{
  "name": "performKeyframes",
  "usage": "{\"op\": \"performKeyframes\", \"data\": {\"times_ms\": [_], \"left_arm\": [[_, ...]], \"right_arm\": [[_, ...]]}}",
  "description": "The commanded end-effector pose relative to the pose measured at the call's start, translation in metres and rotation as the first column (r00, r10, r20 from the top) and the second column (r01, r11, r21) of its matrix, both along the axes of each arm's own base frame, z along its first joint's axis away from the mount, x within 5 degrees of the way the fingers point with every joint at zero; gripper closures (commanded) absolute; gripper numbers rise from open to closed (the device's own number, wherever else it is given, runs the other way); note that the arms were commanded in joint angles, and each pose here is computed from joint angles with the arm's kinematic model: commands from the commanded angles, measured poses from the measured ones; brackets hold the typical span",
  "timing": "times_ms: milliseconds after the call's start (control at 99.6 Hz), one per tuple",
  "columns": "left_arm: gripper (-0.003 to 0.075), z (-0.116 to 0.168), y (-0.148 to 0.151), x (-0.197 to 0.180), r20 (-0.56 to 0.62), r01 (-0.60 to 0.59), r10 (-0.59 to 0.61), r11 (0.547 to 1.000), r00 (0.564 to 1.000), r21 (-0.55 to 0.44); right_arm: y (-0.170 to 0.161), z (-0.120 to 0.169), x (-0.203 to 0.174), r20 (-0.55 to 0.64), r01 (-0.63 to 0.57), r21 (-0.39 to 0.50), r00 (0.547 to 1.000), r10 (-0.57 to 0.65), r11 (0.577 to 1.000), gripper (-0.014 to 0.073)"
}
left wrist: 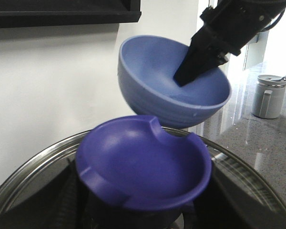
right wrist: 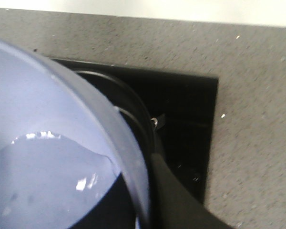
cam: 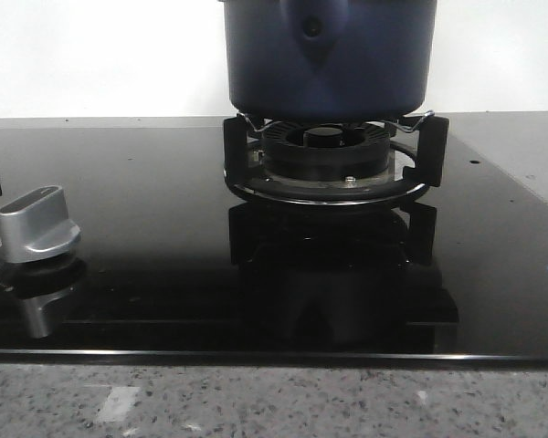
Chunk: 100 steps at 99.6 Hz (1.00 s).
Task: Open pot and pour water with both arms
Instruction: 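Lift the bowl with the right gripper and tilt it over the pot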
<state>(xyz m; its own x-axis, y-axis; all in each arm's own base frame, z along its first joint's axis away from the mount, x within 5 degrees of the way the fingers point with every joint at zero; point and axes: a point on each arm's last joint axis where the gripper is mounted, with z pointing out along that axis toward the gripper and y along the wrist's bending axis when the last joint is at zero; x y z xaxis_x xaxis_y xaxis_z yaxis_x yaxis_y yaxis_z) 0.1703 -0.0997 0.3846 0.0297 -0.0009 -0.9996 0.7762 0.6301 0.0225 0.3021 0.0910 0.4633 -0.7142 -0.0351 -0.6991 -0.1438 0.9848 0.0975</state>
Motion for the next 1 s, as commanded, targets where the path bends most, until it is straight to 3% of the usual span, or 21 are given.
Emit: {"op": "performKeyframes", "data": {"times_ms": [0, 100, 221, 412, 602, 994], "left_arm": [[0.0478, 0.019, -0.001, -0.008, 0.027, 0.033, -0.031, 0.994, 0.999, -0.1], [0.0478, 0.019, -0.001, -0.008, 0.027, 0.033, -0.031, 0.994, 0.999, -0.1], [0.0478, 0.019, -0.001, -0.008, 0.028, 0.033, -0.031, 0.994, 0.999, -0.1], [0.0478, 0.019, -0.001, -0.008, 0.028, 0.033, -0.031, 0.994, 0.999, -0.1], [0.0478, 0.019, -0.001, -0.008, 0.028, 0.033, -0.031, 0.994, 0.999, -0.1], [0.0478, 0.02, -0.001, -0.009, 0.029, 0.033, -0.031, 0.994, 0.999, -0.1]], "right_arm": [[0.0, 0.028, -0.007, 0.194, 0.021, -0.041, 0.981, -0.012, 0.999, 0.0641], [0.005, 0.029, -0.005, 0.252, 0.046, -0.16, 0.968, -0.004, 0.986, 0.0641], [0.014, 0.031, -0.004, 0.322, 0.09, -0.329, 0.947, 0.022, 0.94, 0.0641], [0.028, 0.035, -0.006, 0.427, 0.167, -0.482, 0.902, 0.064, 0.86, 0.0641], [0.039, 0.039, -0.007, 0.491, 0.233, -0.587, 0.864, 0.112, 0.775, 0.0641], [0.054, 0.053, -0.009, 0.589, 0.34, -0.69, 0.777, 0.223, 0.639, 0.0641]]}}
